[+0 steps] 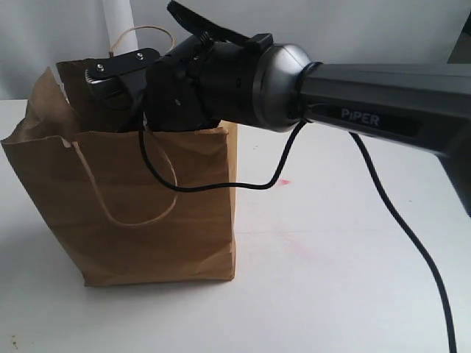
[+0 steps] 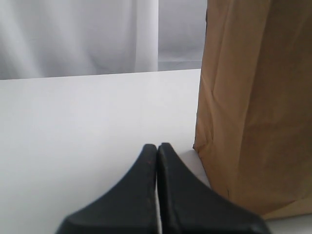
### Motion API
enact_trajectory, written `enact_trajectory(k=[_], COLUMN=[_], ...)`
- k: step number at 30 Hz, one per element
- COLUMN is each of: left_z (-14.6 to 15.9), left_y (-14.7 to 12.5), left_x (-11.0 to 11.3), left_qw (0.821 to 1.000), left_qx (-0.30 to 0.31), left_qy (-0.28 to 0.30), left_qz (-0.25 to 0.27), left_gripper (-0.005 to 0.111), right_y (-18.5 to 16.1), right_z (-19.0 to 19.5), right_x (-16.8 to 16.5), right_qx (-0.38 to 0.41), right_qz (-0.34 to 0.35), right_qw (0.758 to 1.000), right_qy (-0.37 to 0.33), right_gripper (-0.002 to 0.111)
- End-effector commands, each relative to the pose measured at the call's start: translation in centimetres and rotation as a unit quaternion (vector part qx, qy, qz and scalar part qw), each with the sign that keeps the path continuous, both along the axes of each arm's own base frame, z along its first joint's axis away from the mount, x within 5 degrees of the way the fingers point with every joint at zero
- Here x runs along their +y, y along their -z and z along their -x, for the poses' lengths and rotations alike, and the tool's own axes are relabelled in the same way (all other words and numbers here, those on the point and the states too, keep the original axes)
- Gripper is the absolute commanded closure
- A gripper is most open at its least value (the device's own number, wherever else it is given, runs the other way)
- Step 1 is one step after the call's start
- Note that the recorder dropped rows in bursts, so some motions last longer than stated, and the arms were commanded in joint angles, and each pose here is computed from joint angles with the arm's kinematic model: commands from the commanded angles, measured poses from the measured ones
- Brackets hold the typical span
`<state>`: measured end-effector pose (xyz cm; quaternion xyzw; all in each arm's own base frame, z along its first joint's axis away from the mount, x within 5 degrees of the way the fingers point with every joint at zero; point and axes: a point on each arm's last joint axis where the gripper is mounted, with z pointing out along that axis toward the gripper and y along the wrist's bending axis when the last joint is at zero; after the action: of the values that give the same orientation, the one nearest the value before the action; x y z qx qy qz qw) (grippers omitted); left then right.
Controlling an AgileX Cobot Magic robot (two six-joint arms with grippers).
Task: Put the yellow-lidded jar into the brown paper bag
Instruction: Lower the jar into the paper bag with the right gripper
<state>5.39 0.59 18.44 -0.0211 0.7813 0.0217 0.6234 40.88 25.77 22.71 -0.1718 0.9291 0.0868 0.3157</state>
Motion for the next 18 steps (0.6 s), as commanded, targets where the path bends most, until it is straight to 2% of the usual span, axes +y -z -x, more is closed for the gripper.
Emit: enact_trajectory(k=[1,4,6,9,11,13,18], left_z=[-0.04,-0.04,-0.04,-0.04,-0.04,-0.04,-0.04], left_y=[-0.14,-0.14,-0.14,-0.14,-0.14,-0.14,-0.14], left_x=[-0.06,-0.06,-0.06,-0.06,-0.06,-0.06,-0.06], left_qw=[1.000,1.000,1.000,1.000,1.000,1.000,1.000], left_qx=[-0.004,-0.004,-0.004,-0.004,-0.004,-0.004,-0.004], left_qy=[0.003,0.003,0.003,0.003,0.003,0.003,0.003], left_qz=[0.004,0.004,0.004,0.004,0.004,0.004,0.004], left_gripper=[0.106,0.106,0.106,0.106,0.106,0.106,0.106], right_y=[1.30,1.30,1.29,1.29,1.32,1.32,0.81], right_z=[-0.05,-0.05,-0.07,-0.07,-0.04,-0.03,0.03], right_x=[-0.41,-0.41,-0.40,-0.40,-0.42,-0.41,-0.30], right_qx=[0.029,0.027,0.026,0.026,0.028,0.028,0.030], right_qz=[0.012,0.015,0.015,0.015,0.017,0.016,0.004], right_qw=[1.000,1.000,1.000,1.000,0.999,0.999,1.000], right_qy=[0.006,0.001,0.000,0.000,0.000,0.000,0.003], right_gripper=[0.098,0.076,0.058,0.025,0.010,0.004,0.004])
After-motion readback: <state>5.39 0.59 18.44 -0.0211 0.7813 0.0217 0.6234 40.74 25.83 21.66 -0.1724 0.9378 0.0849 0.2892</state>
